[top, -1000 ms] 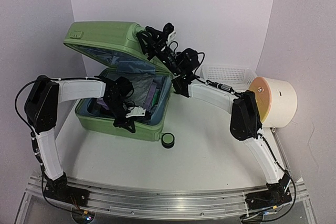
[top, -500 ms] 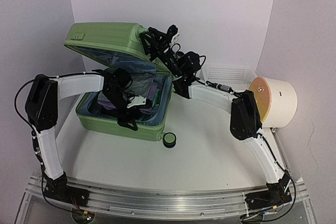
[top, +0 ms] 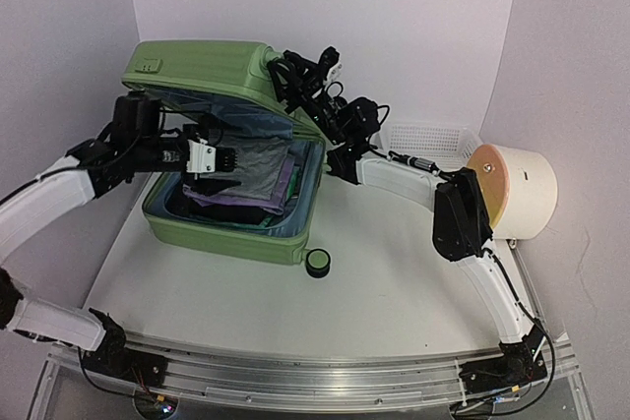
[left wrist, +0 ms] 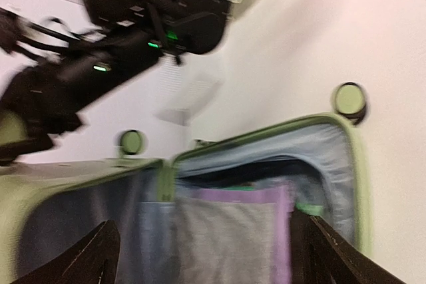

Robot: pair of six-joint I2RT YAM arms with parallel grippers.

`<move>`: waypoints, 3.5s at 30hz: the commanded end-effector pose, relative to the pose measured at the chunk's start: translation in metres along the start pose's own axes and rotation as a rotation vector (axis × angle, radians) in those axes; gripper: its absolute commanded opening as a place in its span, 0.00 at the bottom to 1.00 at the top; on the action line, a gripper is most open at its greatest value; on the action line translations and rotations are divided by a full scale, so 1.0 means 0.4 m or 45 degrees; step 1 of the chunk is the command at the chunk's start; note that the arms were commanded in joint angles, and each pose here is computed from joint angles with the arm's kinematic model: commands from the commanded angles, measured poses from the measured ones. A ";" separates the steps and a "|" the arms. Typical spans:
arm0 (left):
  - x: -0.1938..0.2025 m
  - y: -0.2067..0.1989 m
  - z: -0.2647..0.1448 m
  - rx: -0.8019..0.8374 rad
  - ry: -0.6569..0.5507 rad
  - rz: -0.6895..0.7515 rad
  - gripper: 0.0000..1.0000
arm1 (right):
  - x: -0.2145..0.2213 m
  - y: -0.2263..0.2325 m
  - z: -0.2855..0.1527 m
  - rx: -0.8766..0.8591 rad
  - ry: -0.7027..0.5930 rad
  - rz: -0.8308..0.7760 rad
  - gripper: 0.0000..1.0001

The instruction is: Open, take out, and arrange the luggage

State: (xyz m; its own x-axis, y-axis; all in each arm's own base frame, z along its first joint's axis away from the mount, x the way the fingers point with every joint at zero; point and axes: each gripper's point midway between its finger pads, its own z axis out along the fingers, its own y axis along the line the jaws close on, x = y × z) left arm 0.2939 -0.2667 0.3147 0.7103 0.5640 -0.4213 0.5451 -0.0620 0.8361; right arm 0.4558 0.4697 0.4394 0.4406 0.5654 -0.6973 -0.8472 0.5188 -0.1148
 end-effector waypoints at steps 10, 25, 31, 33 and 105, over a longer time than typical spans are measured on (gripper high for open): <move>0.174 0.451 -0.232 -1.279 0.490 0.643 0.99 | 0.031 -0.324 -0.108 0.550 0.194 -0.320 0.00; 0.229 0.508 -0.122 -1.247 0.457 0.876 0.00 | 0.020 -0.329 -0.148 0.607 0.254 -0.322 0.59; 0.314 0.596 -0.072 -1.256 0.611 0.877 0.00 | -0.032 -0.342 -0.260 0.839 0.382 -0.172 0.98; 0.345 0.638 -0.058 -1.270 0.662 0.850 0.00 | -0.029 -0.336 -0.314 0.924 0.446 -0.036 0.98; 0.417 0.764 0.001 -1.370 0.620 0.450 1.00 | 0.487 0.073 -0.627 0.918 1.502 0.742 0.53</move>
State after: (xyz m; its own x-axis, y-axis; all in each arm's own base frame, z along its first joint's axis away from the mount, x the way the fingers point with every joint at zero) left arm 0.6519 -0.1869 0.4042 0.3006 0.9519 -0.0592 -0.4081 0.1845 0.8941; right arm 0.4469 0.4175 0.1009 -0.7015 0.1881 -0.6874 -0.2664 0.8254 0.4977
